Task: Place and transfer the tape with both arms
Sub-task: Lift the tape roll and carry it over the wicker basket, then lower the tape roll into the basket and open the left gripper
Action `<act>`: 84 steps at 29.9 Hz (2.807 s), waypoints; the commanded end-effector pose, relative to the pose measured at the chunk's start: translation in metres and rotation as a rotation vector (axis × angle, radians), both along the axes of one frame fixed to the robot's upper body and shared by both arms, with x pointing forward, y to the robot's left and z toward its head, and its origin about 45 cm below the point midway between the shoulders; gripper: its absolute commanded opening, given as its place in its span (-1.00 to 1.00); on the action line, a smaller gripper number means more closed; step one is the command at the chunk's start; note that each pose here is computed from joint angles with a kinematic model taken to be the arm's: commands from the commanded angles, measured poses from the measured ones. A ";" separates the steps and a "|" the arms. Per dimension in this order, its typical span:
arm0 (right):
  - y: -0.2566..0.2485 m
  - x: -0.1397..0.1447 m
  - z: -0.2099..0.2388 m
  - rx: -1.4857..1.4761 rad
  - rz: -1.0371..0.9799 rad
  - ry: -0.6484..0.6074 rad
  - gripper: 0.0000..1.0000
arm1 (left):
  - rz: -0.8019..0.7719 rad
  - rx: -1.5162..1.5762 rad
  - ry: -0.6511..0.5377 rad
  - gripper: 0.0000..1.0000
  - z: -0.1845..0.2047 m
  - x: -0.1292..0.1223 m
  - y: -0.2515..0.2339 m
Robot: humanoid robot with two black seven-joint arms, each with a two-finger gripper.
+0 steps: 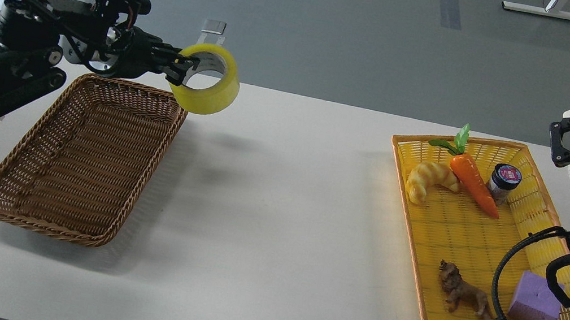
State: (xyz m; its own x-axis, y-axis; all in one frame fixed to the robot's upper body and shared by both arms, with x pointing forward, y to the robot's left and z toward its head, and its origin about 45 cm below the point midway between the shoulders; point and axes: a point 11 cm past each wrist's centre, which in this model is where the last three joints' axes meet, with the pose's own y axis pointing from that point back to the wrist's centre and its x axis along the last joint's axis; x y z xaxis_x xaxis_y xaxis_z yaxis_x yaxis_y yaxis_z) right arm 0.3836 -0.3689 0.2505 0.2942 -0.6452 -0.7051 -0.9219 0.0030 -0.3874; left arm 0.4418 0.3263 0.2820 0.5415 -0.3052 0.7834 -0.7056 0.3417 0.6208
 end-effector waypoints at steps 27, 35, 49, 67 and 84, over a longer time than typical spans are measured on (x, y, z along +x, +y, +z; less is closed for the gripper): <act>0.005 0.000 -0.003 0.008 0.008 0.005 1.00 | 0.168 0.130 0.152 -1.00 -0.089 -0.082 0.127; 0.005 -0.001 -0.006 0.008 0.007 0.011 1.00 | 0.197 0.134 0.177 -1.00 -0.103 -0.094 0.140; 0.005 -0.001 -0.005 0.008 0.008 0.011 1.00 | 0.210 0.130 0.174 -1.00 -0.111 -0.100 0.145; 0.005 -0.001 -0.006 0.008 0.008 0.012 1.00 | 0.206 0.125 0.162 0.33 -0.110 -0.099 0.144; 0.005 -0.001 -0.004 0.008 0.007 0.006 1.00 | 0.263 -0.301 -0.005 0.56 -0.005 -0.053 0.108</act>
